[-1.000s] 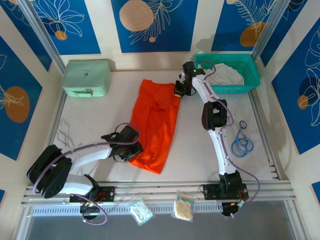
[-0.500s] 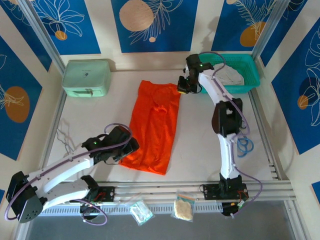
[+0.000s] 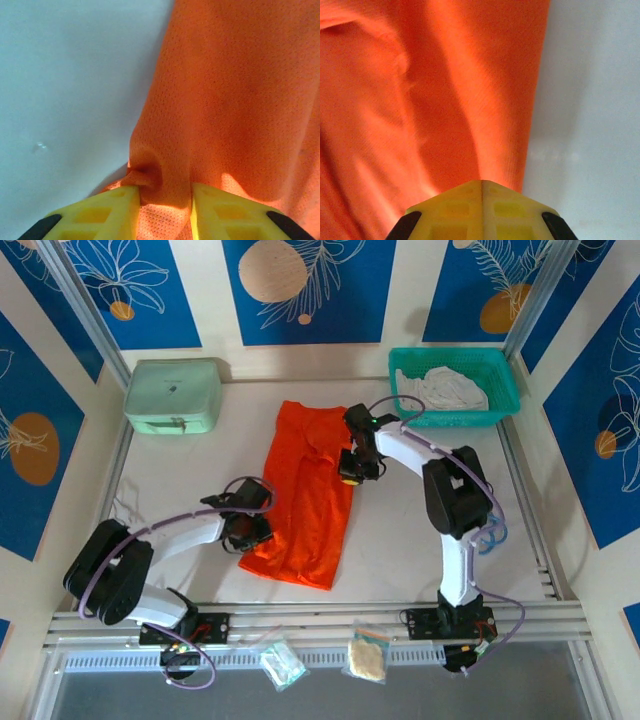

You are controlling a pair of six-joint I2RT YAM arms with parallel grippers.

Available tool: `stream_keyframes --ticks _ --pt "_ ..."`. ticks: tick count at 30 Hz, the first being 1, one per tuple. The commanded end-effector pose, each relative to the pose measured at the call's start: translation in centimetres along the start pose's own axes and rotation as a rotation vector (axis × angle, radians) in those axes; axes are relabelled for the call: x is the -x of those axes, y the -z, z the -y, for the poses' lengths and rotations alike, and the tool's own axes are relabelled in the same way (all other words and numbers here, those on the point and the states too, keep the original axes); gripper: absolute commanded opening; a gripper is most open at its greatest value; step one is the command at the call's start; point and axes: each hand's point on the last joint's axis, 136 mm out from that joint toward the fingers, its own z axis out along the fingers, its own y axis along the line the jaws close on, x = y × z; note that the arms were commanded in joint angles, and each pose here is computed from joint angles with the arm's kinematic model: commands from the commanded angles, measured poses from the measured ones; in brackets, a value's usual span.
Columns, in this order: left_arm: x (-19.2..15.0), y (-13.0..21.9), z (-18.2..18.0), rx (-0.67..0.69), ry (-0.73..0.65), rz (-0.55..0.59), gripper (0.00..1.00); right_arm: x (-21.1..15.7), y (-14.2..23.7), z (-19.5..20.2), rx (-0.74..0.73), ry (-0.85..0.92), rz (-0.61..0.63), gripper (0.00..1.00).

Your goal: Fold and stack the t-shirts

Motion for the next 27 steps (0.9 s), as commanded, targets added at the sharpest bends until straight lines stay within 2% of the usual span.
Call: stream_keyframes --ticks 1,10,17,21,24,27 --pt "-1.2 -0.6 0.4 -0.042 -0.003 -0.018 0.32 2.8 -0.2 -0.7 -0.007 -0.015 0.062 0.0" --pt "-4.1 -1.5 -1.1 -0.005 0.057 -0.023 0.32 6.5 -3.0 1.6 -0.097 -0.02 0.049 0.0" --pt "-2.9 0.8 -0.8 0.007 0.052 0.063 0.36 7.6 -1.5 1.0 -0.036 0.039 0.071 0.0" --pt "0.2 4.7 0.6 0.024 -0.047 0.209 0.47 7.7 2.6 -1.3 0.033 0.147 0.155 0.0" --pt "3.9 9.4 4.2 -0.039 -0.215 0.392 0.52 7.1 8.3 -3.6 0.081 0.265 0.277 0.0" --pt "7.0 15.1 8.4 -0.136 -0.432 0.608 0.68 5.0 15.2 -5.7 0.127 0.405 0.433 0.11"
